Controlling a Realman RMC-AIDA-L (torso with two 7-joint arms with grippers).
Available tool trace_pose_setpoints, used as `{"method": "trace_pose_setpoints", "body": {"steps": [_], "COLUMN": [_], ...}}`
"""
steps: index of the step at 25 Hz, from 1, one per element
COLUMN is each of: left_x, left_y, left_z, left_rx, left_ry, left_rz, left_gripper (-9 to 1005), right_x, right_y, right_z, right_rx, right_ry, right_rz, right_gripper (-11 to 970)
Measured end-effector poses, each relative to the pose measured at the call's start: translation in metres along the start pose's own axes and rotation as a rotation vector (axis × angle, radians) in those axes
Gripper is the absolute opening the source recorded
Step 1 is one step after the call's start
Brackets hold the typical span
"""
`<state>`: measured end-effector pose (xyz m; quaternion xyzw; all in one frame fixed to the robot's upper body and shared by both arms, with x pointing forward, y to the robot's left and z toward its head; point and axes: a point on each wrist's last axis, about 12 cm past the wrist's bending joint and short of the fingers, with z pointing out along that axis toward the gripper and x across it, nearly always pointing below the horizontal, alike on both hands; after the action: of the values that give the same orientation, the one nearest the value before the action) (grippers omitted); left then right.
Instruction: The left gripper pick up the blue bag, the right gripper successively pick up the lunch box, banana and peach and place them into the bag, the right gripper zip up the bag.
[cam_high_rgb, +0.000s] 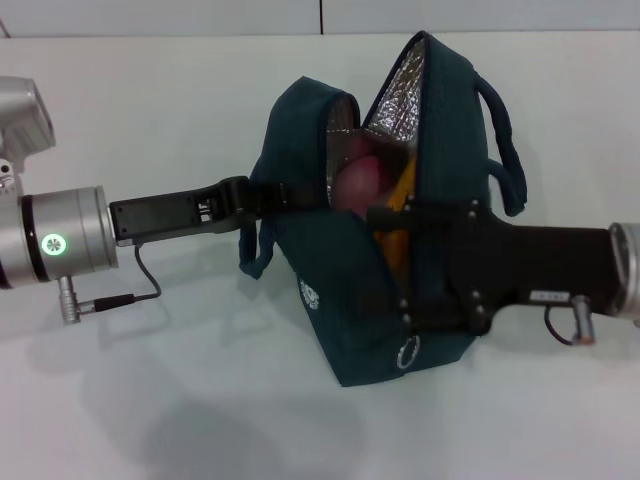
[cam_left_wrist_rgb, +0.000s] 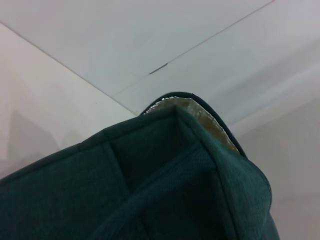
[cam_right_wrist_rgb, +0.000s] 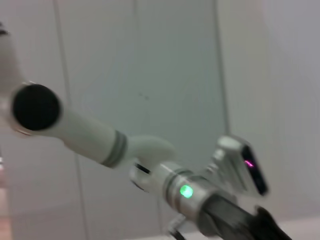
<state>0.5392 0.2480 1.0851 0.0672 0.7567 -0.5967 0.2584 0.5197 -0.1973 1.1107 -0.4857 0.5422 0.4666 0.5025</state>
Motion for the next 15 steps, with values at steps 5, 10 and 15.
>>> {"method": "trace_pose_setpoints", "body": {"steps": [5, 10, 15], "left_x": [0.002, 0.003, 0.003], "left_y": [0.001, 0.002, 0.002], "left_z": [-0.002, -0.004, -0.004], "left_rx": [-0.003, -0.006, -0.006], "left_ry": [-0.004, -0.008, -0.009], "left_rz": [-0.005, -0.008, -0.009], "left_gripper": [52, 53, 53], "right_x": [-0.001, 0.008, 0.031], "right_y": [0.017, 0.035, 0.040], "right_z": [-0.020, -0.044, -0.058], "right_rx": [-0.054, -0.026, -0.005], "right_ry": [-0.076, -0.121, -0.017], "right_rz": [-0.072, -0.140, -0.007], "right_gripper": [785, 785, 785]}}
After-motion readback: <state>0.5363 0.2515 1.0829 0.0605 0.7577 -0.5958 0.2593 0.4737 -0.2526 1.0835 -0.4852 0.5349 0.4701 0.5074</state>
